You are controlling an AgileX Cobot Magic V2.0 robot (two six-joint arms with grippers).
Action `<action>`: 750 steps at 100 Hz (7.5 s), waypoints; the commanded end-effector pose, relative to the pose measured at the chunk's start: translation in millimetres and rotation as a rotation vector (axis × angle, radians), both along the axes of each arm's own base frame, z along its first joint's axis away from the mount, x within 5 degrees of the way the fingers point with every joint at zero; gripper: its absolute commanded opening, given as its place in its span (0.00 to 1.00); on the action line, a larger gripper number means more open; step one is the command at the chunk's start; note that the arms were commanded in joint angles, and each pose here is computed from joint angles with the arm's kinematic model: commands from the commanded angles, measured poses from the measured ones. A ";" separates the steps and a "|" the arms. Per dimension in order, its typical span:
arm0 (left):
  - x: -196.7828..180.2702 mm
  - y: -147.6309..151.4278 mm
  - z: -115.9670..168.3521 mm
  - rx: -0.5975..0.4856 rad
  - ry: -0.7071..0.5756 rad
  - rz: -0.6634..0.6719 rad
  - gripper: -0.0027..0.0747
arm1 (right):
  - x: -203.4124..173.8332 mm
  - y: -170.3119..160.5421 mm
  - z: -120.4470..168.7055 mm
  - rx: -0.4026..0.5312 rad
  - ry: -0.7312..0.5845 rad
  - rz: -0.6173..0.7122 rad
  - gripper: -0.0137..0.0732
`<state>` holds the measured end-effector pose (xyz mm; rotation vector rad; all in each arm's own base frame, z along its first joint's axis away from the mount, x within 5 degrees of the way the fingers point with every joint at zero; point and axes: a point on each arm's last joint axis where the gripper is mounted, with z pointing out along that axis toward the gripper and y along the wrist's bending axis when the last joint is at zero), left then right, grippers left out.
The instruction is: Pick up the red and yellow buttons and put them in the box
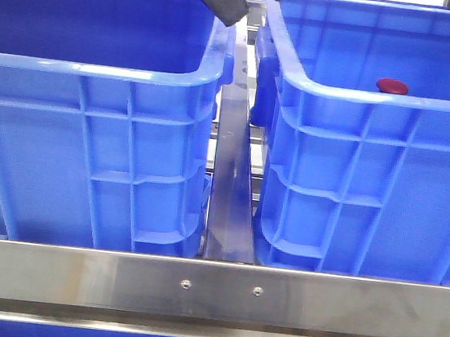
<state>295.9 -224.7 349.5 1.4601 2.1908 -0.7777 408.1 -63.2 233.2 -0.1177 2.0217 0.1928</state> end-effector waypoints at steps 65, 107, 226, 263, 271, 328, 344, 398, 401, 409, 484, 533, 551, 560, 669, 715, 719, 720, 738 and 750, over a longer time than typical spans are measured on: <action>-13.4 0.5 28.8 -0.082 -0.034 -0.016 0.85 | 9.7 -1.7 18.3 0.017 -0.070 -0.002 0.78; -13.4 0.5 28.8 -0.082 -0.034 -0.016 0.85 | -21.5 5.7 42.3 0.016 -0.107 0.005 0.78; -13.3 0.6 28.6 -0.080 -0.035 -0.016 0.85 | -250.3 67.2 66.0 -0.023 -0.339 0.057 0.08; -13.0 2.8 27.5 -0.052 -0.023 0.010 0.57 | -288.6 83.5 60.3 -0.019 -0.452 0.139 0.08; -11.9 5.5 27.2 -0.026 -0.017 0.055 0.33 | -289.7 86.2 61.0 -0.010 -0.460 0.169 0.08; -8.1 52.1 51.7 0.165 -0.187 0.590 0.01 | -290.7 88.8 61.7 -0.001 -0.467 0.199 0.08; -11.6 62.5 49.0 0.160 -0.222 0.700 0.01 | -290.7 88.8 61.7 -0.001 -0.467 0.199 0.08; -58.7 97.6 51.7 0.049 -0.381 0.781 0.01 | -290.7 88.8 61.7 -0.001 -0.467 0.199 0.08; -63.1 100.0 52.1 0.037 -0.391 0.782 0.01 | -290.7 88.8 61.7 -0.001 -0.467 0.199 0.08; -75.0 106.5 53.1 0.001 -0.419 0.783 0.01 | -290.7 88.8 61.7 -0.001 -0.467 0.199 0.08; -187.5 171.7 18.6 -0.054 -0.443 0.812 0.01 | -290.7 88.8 61.7 -0.001 -0.467 0.199 0.08; -210.2 189.5 23.6 -0.040 -0.493 0.833 0.01 | -290.7 88.8 61.7 -0.001 -0.467 0.199 0.08; -205.4 187.6 24.9 -0.129 -0.604 0.830 0.01 | -290.7 88.8 61.7 -0.001 -0.467 0.199 0.08; -199.0 185.4 20.3 -0.205 -0.724 0.823 0.01 | -290.7 88.8 61.7 -0.001 -0.467 0.199 0.08; -232.4 224.1 -124.6 -0.470 -0.913 1.283 0.01 | -290.7 88.8 61.7 -0.001 -0.467 0.199 0.08; -240.4 228.1 -150.0 -0.474 -0.990 1.335 0.01 | -290.5 88.9 61.6 -0.001 -0.466 0.199 0.08; -240.4 228.1 -150.0 -0.474 -0.990 1.335 0.01 | -290.5 88.9 61.6 -0.001 -0.466 0.199 0.08; -240.4 228.1 -150.0 -0.474 -0.990 1.335 0.01 | -290.5 88.9 61.6 -0.001 -0.466 0.199 0.08; -240.5 228.1 -149.8 -0.475 -0.992 1.335 0.01 | -290.5 88.9 61.6 -0.001 -0.466 0.199 0.08; -240.5 228.1 -149.8 -0.475 -0.992 1.335 0.01 | -290.5 88.9 61.6 -0.001 -0.466 0.199 0.08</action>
